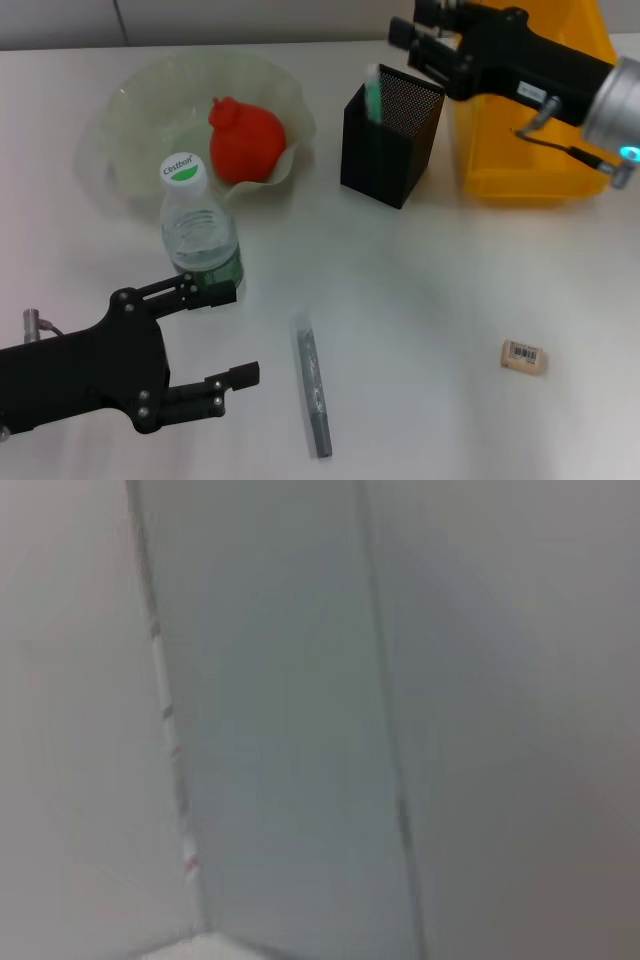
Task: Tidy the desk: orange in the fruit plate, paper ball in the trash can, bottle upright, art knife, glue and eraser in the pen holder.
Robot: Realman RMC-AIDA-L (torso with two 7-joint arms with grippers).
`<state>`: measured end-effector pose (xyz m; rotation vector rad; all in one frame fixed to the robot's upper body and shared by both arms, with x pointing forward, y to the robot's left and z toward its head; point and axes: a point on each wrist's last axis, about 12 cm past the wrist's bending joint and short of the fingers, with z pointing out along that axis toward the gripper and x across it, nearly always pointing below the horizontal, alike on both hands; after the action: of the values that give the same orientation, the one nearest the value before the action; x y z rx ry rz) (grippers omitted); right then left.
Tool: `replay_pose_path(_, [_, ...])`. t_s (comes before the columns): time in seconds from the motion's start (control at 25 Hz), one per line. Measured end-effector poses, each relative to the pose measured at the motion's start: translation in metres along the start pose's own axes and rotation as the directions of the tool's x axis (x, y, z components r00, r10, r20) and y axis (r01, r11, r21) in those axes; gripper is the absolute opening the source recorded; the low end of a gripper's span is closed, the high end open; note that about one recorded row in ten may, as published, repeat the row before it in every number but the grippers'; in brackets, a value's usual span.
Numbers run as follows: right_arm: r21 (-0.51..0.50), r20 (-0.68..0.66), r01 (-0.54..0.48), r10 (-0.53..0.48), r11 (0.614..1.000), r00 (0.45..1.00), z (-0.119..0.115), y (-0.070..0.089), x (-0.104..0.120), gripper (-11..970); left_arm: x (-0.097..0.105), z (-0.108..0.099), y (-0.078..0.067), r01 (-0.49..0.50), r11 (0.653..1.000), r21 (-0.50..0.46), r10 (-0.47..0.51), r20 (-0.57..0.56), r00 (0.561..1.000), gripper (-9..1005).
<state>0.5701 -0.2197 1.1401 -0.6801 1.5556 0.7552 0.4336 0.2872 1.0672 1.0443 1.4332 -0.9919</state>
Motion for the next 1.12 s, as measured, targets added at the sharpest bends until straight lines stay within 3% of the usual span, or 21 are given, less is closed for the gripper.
replay_pose_path(0.12, [-0.062, -0.087, -0.017, 0.011, 0.998, 0.996, -0.01, 0.01, -0.012, 398, 0.0, 0.0, 0.0, 0.0, 1.0, 0.0, 0.0, 0.0, 1.0, 765])
replay_pose_path(0.16, [-0.099, -0.253, -0.051, 0.024, 0.994, 0.967, -0.02, 0.02, -0.025, 399, 0.0, 0.0, 0.0, 0.0, 1.0, 0.0, 0.0, 0.0, 1.0, 765])
replay_pose_path(0.2, [-0.099, -0.253, -0.051, 0.024, 0.994, 0.967, -0.02, 0.02, -0.025, 401, 0.0, 0.0, 0.0, 0.0, 1.0, 0.0, 0.0, 0.0, 1.0, 765])
replay_pose_path(0.32, [-0.074, -0.525, -0.08, 0.029, 0.994, 0.851, -0.03, 0.03, -0.037, 404, 0.0, 0.0, 0.0, -0.001, 1.0, 0.001, 0.001, 0.001, 1.0, 764])
replay_pose_path(0.36, [-0.043, -0.648, -0.082, 0.035, 0.996, 0.761, -0.033, 0.034, -0.042, 406, -0.001, 0.0, 0.0, -0.002, 1.0, 0.002, 0.002, 0.0, 1.0, 764])
replay_pose_path(0.4, [-0.043, -0.648, -0.082, 0.035, 0.996, 0.761, -0.033, 0.034, -0.042, 407, -0.001, 0.0, 0.001, -0.003, 1.0, 0.002, 0.003, 0.0, 1.0, 764])
replay_pose_path(0.48, [-0.03, -0.755, -0.083, 0.032, 0.996, 0.655, -0.036, 0.036, -0.044, 424, -0.001, 0.0, 0.001, -0.003, 1.0, 0.003, 0.003, 0.0, 1.0, 764])
replay_pose_path(0.72, [-0.063, -0.899, -0.037, -0.041, 0.997, 0.436, -0.031, 0.041, -0.038, 487, -0.003, 0.003, 0.004, -0.007, 1.0, 0.01, 0.007, 0.001, 1.0, 764])
replay_pose_path(0.76, [-0.083, -0.923, -0.022, -0.069, 0.996, 0.38, -0.026, 0.043, -0.031, 487, -0.003, 0.003, 0.004, -0.007, 1.0, 0.01, 0.007, 0.002, 1.0, 764])
replay_pose_path(0.8, [-0.083, -0.923, -0.022, -0.069, 0.996, 0.38, -0.026, 0.043, -0.031, 487, -0.003, 0.003, 0.004, -0.008, 1.0, 0.01, 0.008, 0.002, 1.0, 764])
replay_pose_path(0.96, [-0.135, -0.96, 0.011, -0.134, 0.991, 0.245, -0.014, 0.049, -0.011, 486, -0.003, 0.004, 0.004, -0.008, 1.0, 0.011, 0.008, 0.002, 1.0, 763])
replay_pose_path(1.12, [-0.152, -0.965, 0.031, -0.155, 0.988, 0.21, -0.008, 0.052, -0.005, 484, -0.003, 0.003, 0.004, -0.007, 1.0, 0.011, 0.007, 0.004, 1.0, 763])
